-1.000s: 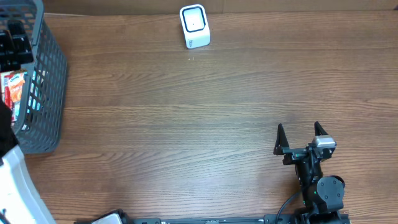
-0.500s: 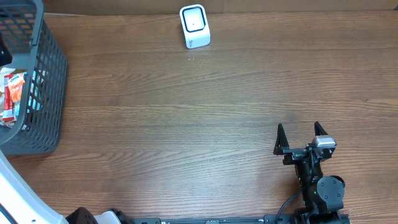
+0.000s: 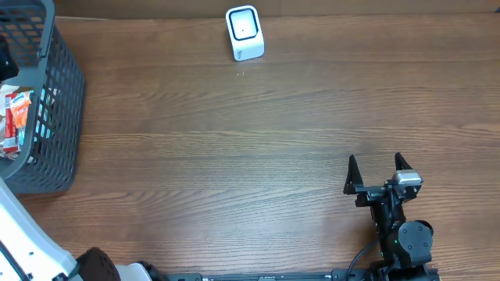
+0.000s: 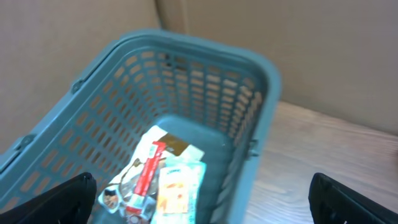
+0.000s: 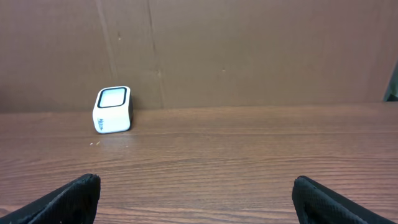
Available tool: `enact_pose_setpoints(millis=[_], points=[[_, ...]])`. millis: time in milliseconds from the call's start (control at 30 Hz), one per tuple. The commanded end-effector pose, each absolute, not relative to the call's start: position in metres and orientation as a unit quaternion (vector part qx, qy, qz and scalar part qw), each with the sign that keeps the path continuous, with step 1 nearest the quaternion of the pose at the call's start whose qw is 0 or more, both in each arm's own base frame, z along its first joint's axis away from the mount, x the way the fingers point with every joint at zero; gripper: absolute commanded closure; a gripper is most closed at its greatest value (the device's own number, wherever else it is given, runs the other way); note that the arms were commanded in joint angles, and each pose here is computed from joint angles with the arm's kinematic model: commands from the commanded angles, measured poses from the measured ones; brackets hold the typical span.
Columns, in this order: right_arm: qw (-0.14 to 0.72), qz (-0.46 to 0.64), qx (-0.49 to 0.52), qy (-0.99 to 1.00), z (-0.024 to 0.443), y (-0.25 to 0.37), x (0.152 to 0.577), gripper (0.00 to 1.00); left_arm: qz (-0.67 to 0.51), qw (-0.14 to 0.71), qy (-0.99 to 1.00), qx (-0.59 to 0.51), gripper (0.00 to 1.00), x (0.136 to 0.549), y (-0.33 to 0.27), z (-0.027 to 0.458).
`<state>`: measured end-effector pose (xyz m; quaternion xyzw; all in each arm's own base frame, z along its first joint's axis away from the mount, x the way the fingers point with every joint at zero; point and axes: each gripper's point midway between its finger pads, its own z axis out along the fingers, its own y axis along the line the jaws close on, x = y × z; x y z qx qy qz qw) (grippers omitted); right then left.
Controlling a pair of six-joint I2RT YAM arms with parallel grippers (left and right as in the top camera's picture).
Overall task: Scan the item barcode
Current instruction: 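Move the left gripper left and reach into the grey basket, then grasp the green-and-white tissue pack in the basket with the left gripper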
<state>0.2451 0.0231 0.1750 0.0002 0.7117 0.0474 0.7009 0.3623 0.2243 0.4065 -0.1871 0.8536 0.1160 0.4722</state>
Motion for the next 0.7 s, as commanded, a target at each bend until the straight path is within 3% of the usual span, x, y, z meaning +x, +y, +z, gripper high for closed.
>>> enact_pose_setpoints(millis=[0, 667], points=[[0.701, 0.043, 0.000, 0.712, 0.172, 0.022, 0.245, 0.00, 0.147, 0.440, 0.860, -0.214, 0.00, 0.369, 0.250, 0.386], [0.701, 0.043, 0.000, 0.712, 0.172, 0.022, 0.245, 0.00, 0.123, 0.271, 0.937, -0.180, 0.00, 0.418, 0.303, 0.216]])
